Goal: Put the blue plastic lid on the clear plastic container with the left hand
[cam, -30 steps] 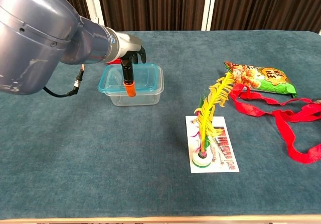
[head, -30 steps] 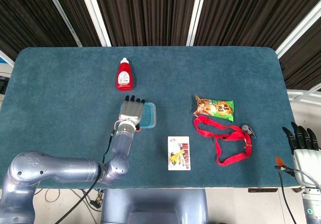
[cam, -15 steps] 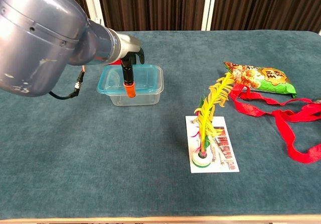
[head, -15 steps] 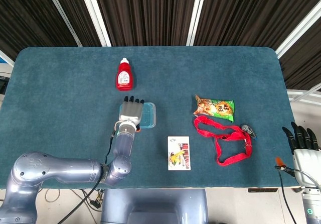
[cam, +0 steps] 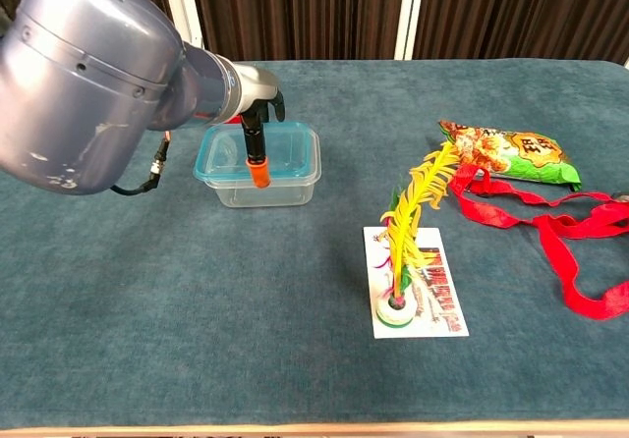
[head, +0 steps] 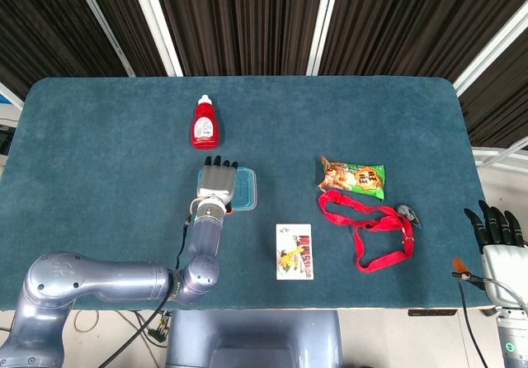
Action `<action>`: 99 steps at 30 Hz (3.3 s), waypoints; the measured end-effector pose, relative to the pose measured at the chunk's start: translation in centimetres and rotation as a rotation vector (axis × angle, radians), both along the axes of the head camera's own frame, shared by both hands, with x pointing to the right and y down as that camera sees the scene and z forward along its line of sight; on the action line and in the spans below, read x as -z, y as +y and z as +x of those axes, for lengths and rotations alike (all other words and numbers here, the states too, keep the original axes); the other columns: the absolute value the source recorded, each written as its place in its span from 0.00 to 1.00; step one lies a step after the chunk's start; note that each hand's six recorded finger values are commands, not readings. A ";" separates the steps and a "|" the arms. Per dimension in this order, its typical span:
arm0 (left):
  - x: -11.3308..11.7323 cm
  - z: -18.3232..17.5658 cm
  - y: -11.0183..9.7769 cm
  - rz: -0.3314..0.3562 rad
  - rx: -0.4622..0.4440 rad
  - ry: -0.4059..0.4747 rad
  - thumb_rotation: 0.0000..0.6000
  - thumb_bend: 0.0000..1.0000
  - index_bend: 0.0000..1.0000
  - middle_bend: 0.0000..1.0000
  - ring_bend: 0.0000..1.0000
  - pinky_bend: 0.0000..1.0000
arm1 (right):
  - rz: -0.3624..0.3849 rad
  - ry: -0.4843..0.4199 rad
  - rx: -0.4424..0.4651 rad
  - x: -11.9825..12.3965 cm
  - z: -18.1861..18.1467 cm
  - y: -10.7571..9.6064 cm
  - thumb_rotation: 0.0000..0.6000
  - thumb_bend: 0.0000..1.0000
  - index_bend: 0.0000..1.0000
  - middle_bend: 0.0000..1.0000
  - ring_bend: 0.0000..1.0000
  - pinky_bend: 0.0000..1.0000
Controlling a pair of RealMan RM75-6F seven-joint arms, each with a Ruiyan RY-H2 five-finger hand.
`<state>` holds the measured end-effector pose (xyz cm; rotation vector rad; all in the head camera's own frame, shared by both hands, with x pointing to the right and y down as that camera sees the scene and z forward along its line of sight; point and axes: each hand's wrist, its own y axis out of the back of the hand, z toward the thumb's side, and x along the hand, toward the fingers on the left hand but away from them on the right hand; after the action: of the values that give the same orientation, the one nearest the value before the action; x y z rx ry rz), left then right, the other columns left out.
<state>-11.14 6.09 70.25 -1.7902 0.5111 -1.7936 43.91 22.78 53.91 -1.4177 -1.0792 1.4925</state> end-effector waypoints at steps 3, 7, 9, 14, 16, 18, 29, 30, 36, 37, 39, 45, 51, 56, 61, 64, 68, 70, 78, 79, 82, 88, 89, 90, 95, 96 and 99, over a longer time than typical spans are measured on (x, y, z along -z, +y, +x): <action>0.0 0.1 0.1 -0.001 -0.002 0.005 1.00 0.32 0.16 0.38 0.00 0.00 | 0.001 0.000 0.000 0.0 0.0 0.0 1.00 0.27 0.14 0.00 0.03 0.00; 0.0 0.3 0.2 -0.002 -0.004 0.008 1.00 0.32 0.16 0.38 0.00 0.00 | 0.000 0.001 0.000 0.0 0.0 0.0 1.00 0.27 0.14 0.00 0.03 0.00; 0.0 0.3 0.2 -0.003 -0.004 0.009 1.00 0.32 0.16 0.38 0.00 0.00 | 0.001 0.000 0.000 0.0 0.0 0.0 1.00 0.27 0.14 0.00 0.03 0.00; 0.0 0.4 0.4 -0.005 -0.008 0.003 1.00 0.32 0.16 0.38 0.00 0.00 | 0.000 0.000 0.000 0.0 0.0 0.0 1.00 0.27 0.14 0.00 0.03 0.00; 0.0 0.5 0.4 -0.003 -0.007 0.004 1.00 0.32 0.16 0.38 0.00 0.00 | 0.000 0.000 0.000 0.0 0.0 0.0 1.00 0.27 0.14 0.00 0.03 0.00; 0.0 0.5 0.4 -0.003 -0.007 0.005 1.00 0.32 0.17 0.38 0.00 0.00 | 0.000 0.000 -0.001 0.0 0.0 0.0 1.00 0.27 0.14 0.00 0.03 0.00; -0.2 0.8 0.4 0.000 -0.006 0.009 1.00 0.31 0.17 0.38 0.00 0.00 | -0.001 0.000 -0.004 0.0 0.0 0.0 1.00 0.27 0.14 0.00 0.03 0.00; -0.2 0.8 0.4 0.001 -0.007 0.009 1.00 0.31 0.17 0.38 0.00 0.00 | -0.001 0.000 -0.004 0.0 0.0 0.0 1.00 0.27 0.14 0.00 0.03 0.00; -0.3 0.8 0.5 -0.001 -0.008 0.008 1.00 0.31 0.17 0.38 0.00 0.00 | -0.001 0.000 -0.005 0.0 0.1 0.0 1.00 0.27 0.14 0.00 0.03 0.00; -0.3 0.8 0.5 0.000 -0.009 0.008 1.00 0.31 0.17 0.38 0.00 0.00 | 0.000 0.000 -0.005 0.0 0.1 0.0 1.00 0.27 0.14 0.00 0.03 0.00; -0.3 0.9 0.5 0.001 -0.011 0.007 1.00 0.31 0.17 0.38 0.00 0.00 | 0.000 0.000 -0.005 0.0 0.0 0.0 1.00 0.27 0.14 0.00 0.03 0.00; -0.4 0.8 0.6 0.002 -0.012 0.006 1.00 0.30 0.17 0.38 0.00 0.00 | 0.000 -0.001 -0.006 0.0 0.1 0.0 1.00 0.27 0.14 0.00 0.03 0.00; -0.7 0.5 0.7 0.003 -0.012 -0.002 1.00 0.30 0.17 0.38 0.00 0.00 | 0.001 0.000 -0.007 0.0 0.1 0.0 1.00 0.27 0.14 0.00 0.03 0.00; -0.9 0.2 0.6 0.002 -0.008 -0.006 1.00 0.27 0.16 0.34 0.00 0.00 | 0.000 0.000 -0.008 0.0 0.1 0.0 1.00 0.27 0.14 0.00 0.03 0.00; -0.8 0.3 0.6 0.004 -0.014 -0.001 1.00 0.20 0.13 0.20 0.00 0.00 | 0.001 -0.001 -0.010 0.0 0.1 0.0 1.00 0.27 0.14 0.00 0.03 0.00; -0.7 0.3 0.5 0.010 -0.024 0.000 1.00 0.17 0.12 0.15 0.00 0.00 | 0.001 -0.001 -0.010 0.0 0.1 0.0 1.00 0.27 0.14 0.00 0.03 0.00; -0.7 0.3 0.6 0.009 -0.035 -0.002 1.00 0.15 0.10 0.12 0.00 0.00 | 0.000 -0.002 -0.010 0.0 0.1 0.0 1.00 0.27 0.14 0.00 0.03 0.00; -0.7 0.3 0.6 0.006 -0.039 -0.004 1.00 0.14 0.10 0.11 0.00 0.00 | -0.001 -0.001 -0.010 0.0 0.1 0.0 1.00 0.27 0.14 0.00 0.03 0.00; -0.6 0.4 0.5 0.010 -0.044 0.005 1.00 0.14 0.10 0.10 0.00 0.00 | -0.003 0.000 -0.011 0.0 0.1 0.0 1.00 0.27 0.14 0.00 0.03 0.00; -0.6 0.5 0.5 0.013 -0.045 0.008 1.00 0.14 0.10 0.10 0.00 0.00 | -0.004 0.001 -0.011 0.0 0.1 0.0 1.00 0.27 0.14 0.00 0.03 0.00; -0.3 0.6 0.5 0.021 -0.052 0.016 1.00 0.14 0.09 0.09 0.00 0.00 | -0.006 0.002 -0.011 -0.1 0.1 0.0 1.00 0.27 0.14 0.00 0.03 0.00; 0.3 0.4 0.6 0.027 -0.059 0.014 1.00 0.14 0.08 0.07 0.00 0.00 | -0.008 0.005 -0.008 -0.1 0.0 0.0 1.00 0.27 0.14 0.00 0.03 0.00; 0.3 0.3 0.6 0.027 -0.059 0.013 1.00 0.14 0.08 0.07 0.00 0.00 | -0.008 0.005 -0.008 -0.1 0.0 0.0 1.00 0.27 0.14 0.00 0.03 0.00; 0.4 0.2 0.6 0.027 -0.059 0.013 1.00 0.14 0.08 0.07 0.00 0.00 | -0.008 0.006 -0.007 -0.1 0.0 0.0 1.00 0.27 0.14 0.00 0.03 0.00; 0.7 0.3 0.6 0.024 -0.069 0.029 1.00 0.14 0.07 0.06 0.00 0.00 | -0.009 0.010 -0.008 -0.1 0.0 0.0 1.00 0.27 0.14 0.00 0.03 0.00; 0.9 0.3 0.6 0.025 -0.076 0.034 1.00 0.14 0.07 0.06 0.00 0.00 | -0.010 0.011 -0.008 -0.1 0.0 0.0 1.00 0.27 0.14 0.00 0.03 0.00; 1.2 0.3 0.6 0.030 -0.101 0.044 1.00 0.14 0.07 0.06 0.00 0.00 | -0.010 0.013 -0.010 -0.1 0.0 0.0 1.00 0.27 0.14 0.00 0.03 0.00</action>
<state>-10.83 6.72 69.01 -1.8060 0.4541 -1.6731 43.96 22.80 54.05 -1.4097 -1.0734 1.5137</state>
